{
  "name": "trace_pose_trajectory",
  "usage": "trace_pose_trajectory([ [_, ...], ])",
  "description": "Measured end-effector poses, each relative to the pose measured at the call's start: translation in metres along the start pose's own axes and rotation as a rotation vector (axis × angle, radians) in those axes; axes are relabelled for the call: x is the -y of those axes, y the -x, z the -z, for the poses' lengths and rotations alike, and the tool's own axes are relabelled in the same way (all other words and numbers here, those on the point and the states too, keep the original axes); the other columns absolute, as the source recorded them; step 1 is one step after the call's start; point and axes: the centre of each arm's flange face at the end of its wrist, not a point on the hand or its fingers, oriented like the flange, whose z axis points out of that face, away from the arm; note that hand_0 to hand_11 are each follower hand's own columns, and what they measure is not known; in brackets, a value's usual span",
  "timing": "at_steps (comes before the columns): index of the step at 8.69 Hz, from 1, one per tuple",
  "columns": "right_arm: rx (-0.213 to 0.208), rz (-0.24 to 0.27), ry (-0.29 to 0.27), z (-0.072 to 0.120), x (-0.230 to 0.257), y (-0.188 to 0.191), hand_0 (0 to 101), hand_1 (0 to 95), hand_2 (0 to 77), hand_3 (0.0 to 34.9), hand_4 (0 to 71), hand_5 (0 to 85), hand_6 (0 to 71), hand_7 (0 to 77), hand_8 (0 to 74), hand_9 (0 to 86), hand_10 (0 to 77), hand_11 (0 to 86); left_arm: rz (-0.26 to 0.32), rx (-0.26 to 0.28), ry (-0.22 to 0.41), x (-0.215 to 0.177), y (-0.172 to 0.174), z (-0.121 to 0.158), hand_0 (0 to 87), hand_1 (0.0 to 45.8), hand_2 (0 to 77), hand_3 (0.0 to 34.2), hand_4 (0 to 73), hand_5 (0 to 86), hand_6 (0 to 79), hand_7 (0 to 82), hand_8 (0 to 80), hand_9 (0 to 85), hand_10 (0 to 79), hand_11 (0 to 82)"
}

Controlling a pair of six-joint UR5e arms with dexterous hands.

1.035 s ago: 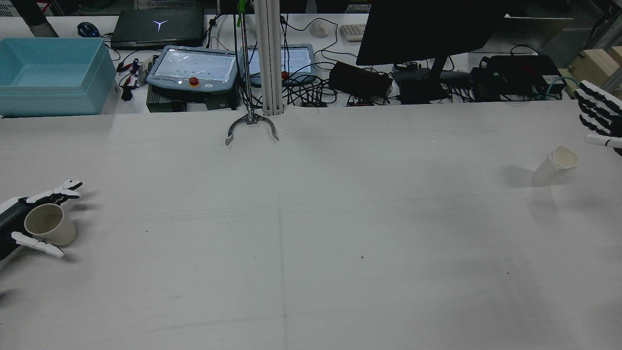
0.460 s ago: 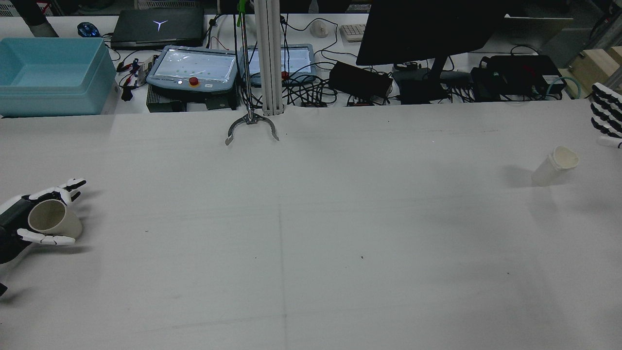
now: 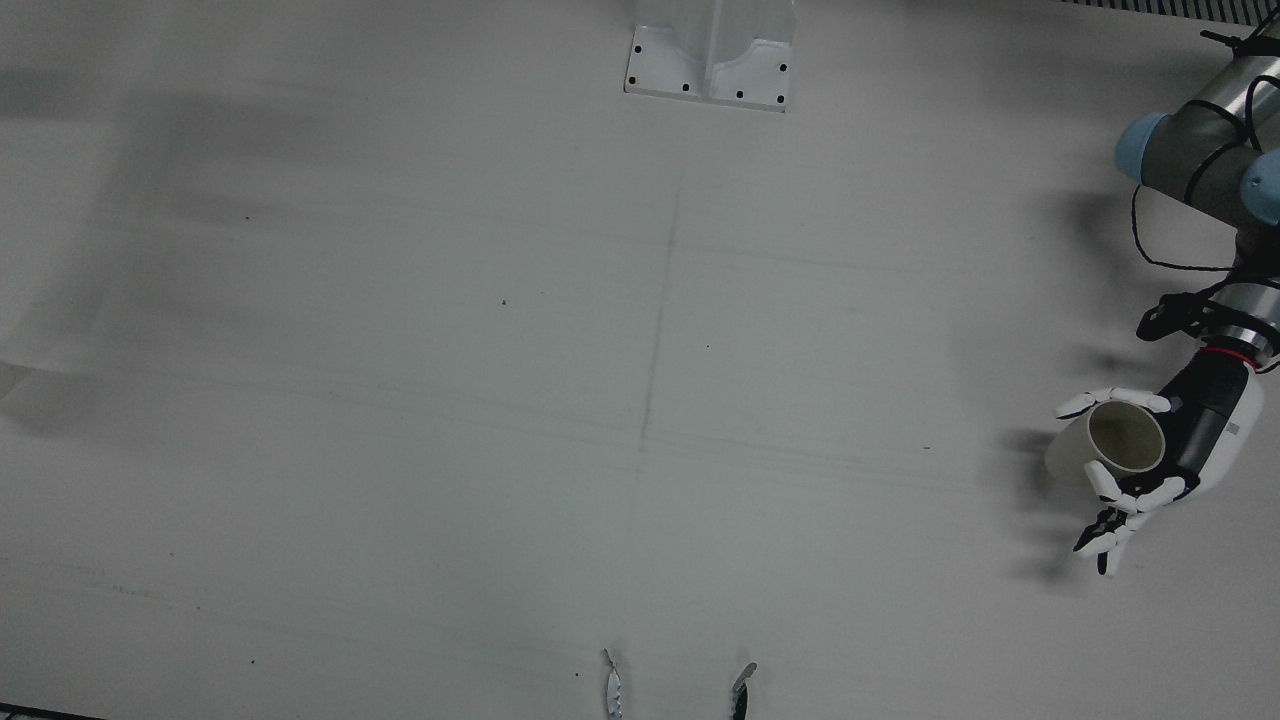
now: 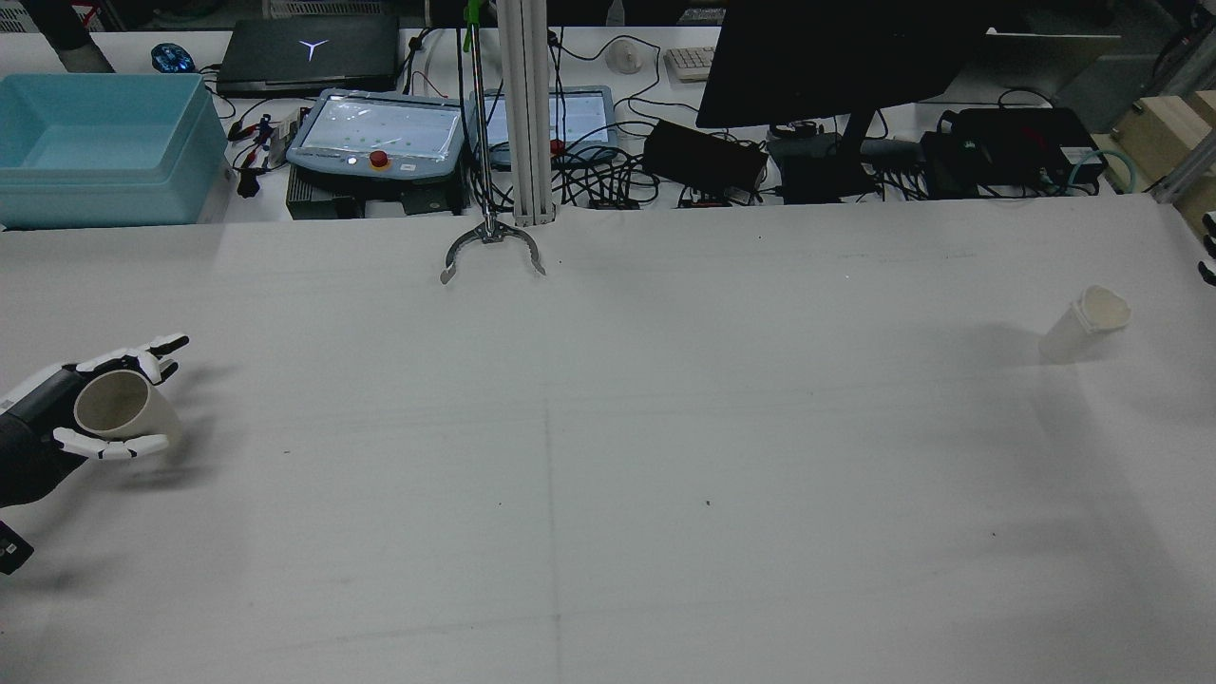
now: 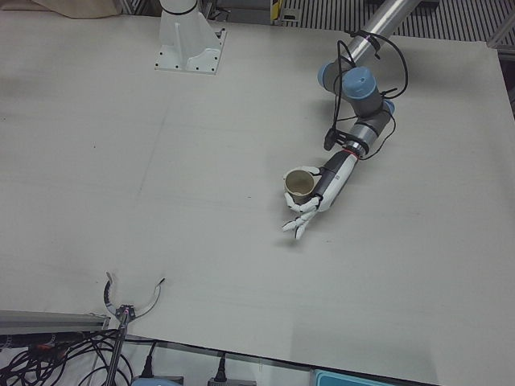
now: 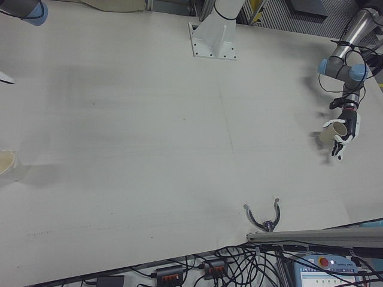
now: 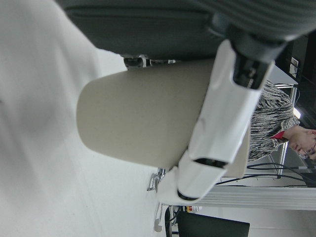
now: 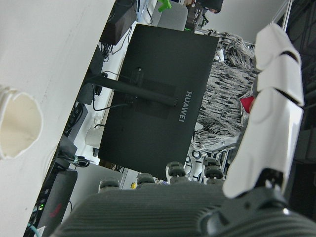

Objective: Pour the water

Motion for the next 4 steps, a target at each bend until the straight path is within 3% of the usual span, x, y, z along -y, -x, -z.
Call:
trace_pose_trajectory([
  [1, -0.002, -0.019, -0.009, 0.013, 0.036, -0.010, 52, 25.6, 22.4, 11.7, 0.0, 7.6, 10.9, 0.5, 0.5, 0.5, 0.0, 0.5, 0.011, 0.012, 0.000, -0.030, 0.002, -0.004, 80.4, 31.6, 26.7, 0.0, 31.6, 52.9, 12.0, 14.2, 2.7, 0.5, 3.3, 10.4],
  [2, -0.017, -0.026, -0.014, 0.015, 0.065, -0.023, 56, 32.2, 30.0, 11.9, 0.0, 9.3, 10.9, 0.5, 0.5, 0.5, 0.0, 0.5, 0.020, 0.019, 0.004, -0.058, 0.007, -0.010, 80.4, 31.6, 26.7, 0.0, 31.6, 52.9, 12.0, 14.2, 2.7, 0.5, 3.3, 10.4],
  [3, -0.043, -0.033, -0.011, 0.008, 0.092, -0.040, 56, 27.3, 32.7, 11.8, 0.0, 9.3, 15.8, 0.5, 3.3, 0.5, 0.0, 0.5, 0.033, 0.029, 0.003, -0.085, 0.014, -0.019, 80.5, 31.6, 26.7, 0.0, 31.6, 52.9, 12.0, 14.2, 2.7, 1.1, 3.8, 9.8],
  [4, -0.076, -0.040, -0.007, -0.002, 0.118, -0.060, 56, 27.3, 32.7, 11.8, 0.0, 9.3, 15.8, 0.5, 3.3, 0.5, 0.0, 0.5, 0.047, 0.038, 0.002, -0.108, 0.024, -0.031, 80.6, 31.6, 26.7, 0.0, 31.6, 52.9, 12.0, 14.2, 2.7, 0.5, 3.3, 9.8],
])
